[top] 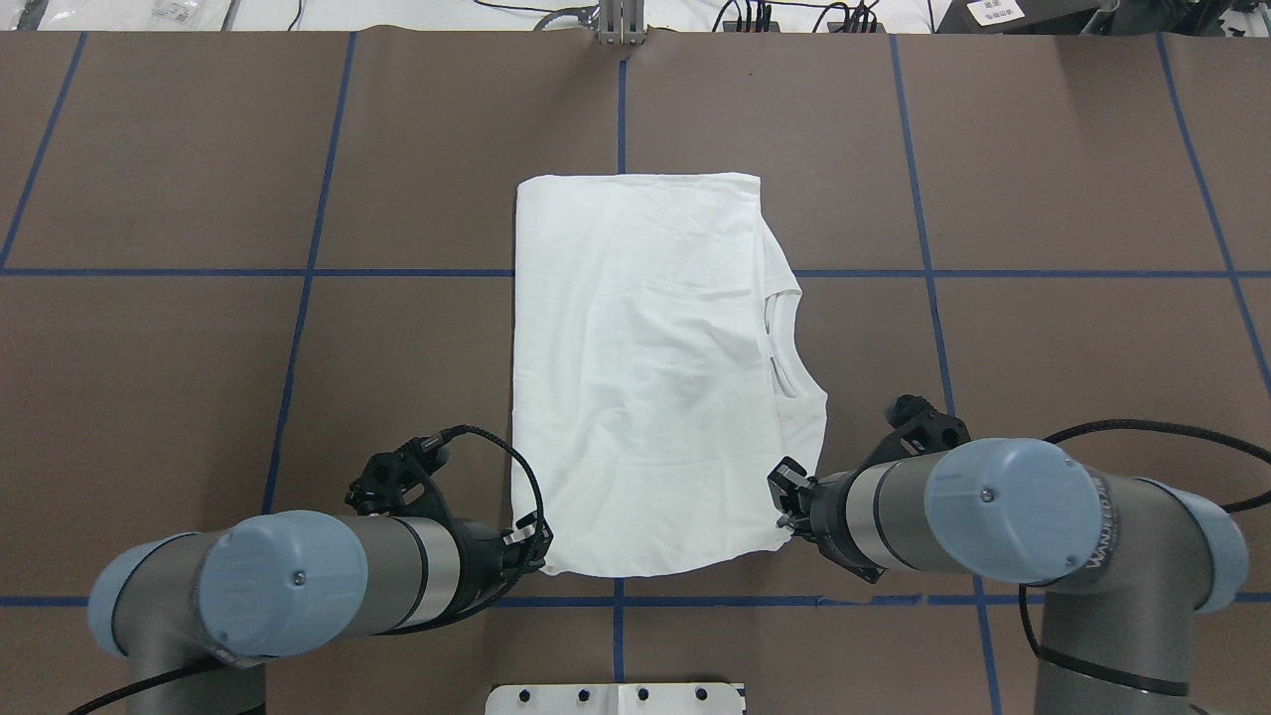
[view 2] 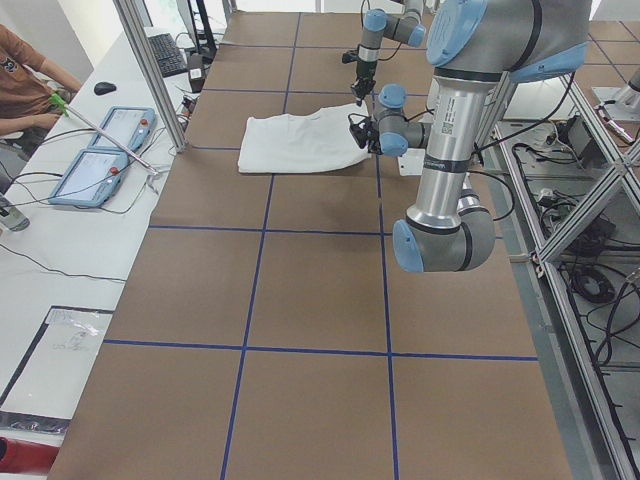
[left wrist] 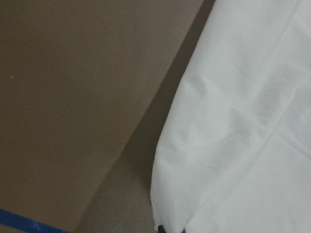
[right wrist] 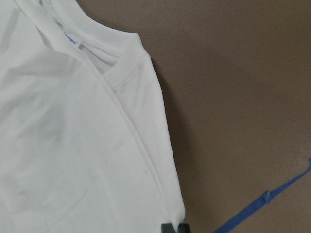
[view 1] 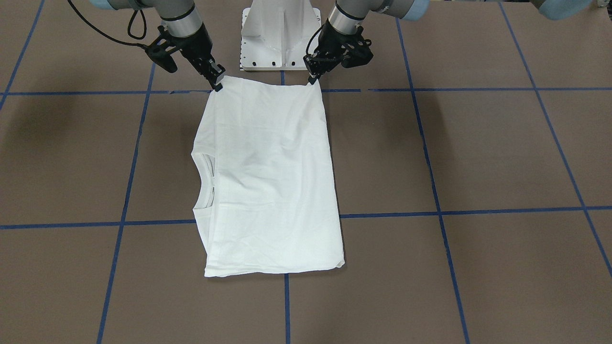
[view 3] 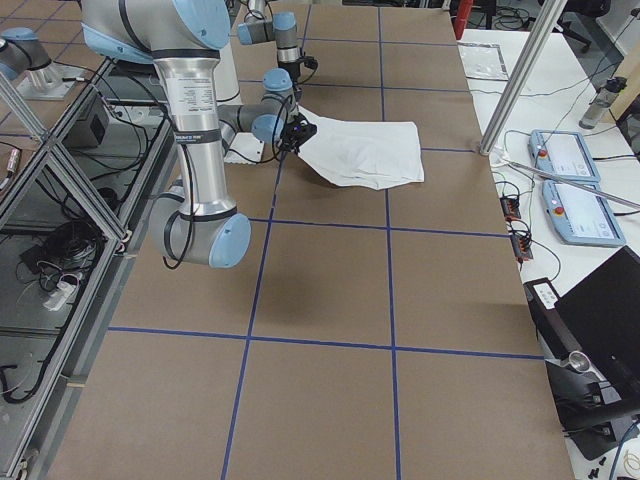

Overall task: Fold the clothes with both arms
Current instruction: 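Lift the near edge with both grippers and fold it over toward the far edge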

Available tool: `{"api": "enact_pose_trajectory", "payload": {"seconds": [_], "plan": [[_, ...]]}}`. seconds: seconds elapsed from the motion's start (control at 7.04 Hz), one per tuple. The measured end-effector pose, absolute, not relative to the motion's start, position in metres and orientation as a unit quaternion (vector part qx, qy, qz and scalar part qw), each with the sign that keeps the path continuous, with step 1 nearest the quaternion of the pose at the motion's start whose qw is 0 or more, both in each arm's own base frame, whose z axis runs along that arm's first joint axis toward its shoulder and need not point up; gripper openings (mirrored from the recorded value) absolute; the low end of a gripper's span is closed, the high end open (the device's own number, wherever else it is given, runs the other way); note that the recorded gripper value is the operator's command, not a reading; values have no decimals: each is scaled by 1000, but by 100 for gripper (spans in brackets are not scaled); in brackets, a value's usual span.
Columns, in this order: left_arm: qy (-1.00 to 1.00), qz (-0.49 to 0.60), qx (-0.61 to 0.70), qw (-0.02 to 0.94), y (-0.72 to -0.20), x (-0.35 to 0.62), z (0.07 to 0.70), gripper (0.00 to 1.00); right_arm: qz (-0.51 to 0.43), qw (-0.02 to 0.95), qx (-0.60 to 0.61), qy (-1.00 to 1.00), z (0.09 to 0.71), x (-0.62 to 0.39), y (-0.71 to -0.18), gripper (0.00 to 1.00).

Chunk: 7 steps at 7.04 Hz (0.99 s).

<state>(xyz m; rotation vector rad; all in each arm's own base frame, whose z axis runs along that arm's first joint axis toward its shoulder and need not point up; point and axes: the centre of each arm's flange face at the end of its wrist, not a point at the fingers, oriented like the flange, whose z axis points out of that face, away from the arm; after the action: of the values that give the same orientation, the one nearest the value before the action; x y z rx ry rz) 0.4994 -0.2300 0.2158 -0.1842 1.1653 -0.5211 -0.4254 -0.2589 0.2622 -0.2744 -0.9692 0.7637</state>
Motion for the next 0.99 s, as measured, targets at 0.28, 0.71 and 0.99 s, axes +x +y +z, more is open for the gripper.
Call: {"api": "enact_pose_trajectory", "payload": {"seconds": [0.28, 0.71, 0.99], "plan": [[562, -233, -75, 790, -243, 463, 186, 0, 373, 789, -124, -472, 238, -380, -281, 0], [560, -211, 6, 801, -371, 439, 179, 0, 377, 790, -80, -477, 227, -371, -398, 0], [561, -213, 50, 798, -457, 469, 197, 0, 369, 809, -66, -452, 238, -387, -486, 0]]}}
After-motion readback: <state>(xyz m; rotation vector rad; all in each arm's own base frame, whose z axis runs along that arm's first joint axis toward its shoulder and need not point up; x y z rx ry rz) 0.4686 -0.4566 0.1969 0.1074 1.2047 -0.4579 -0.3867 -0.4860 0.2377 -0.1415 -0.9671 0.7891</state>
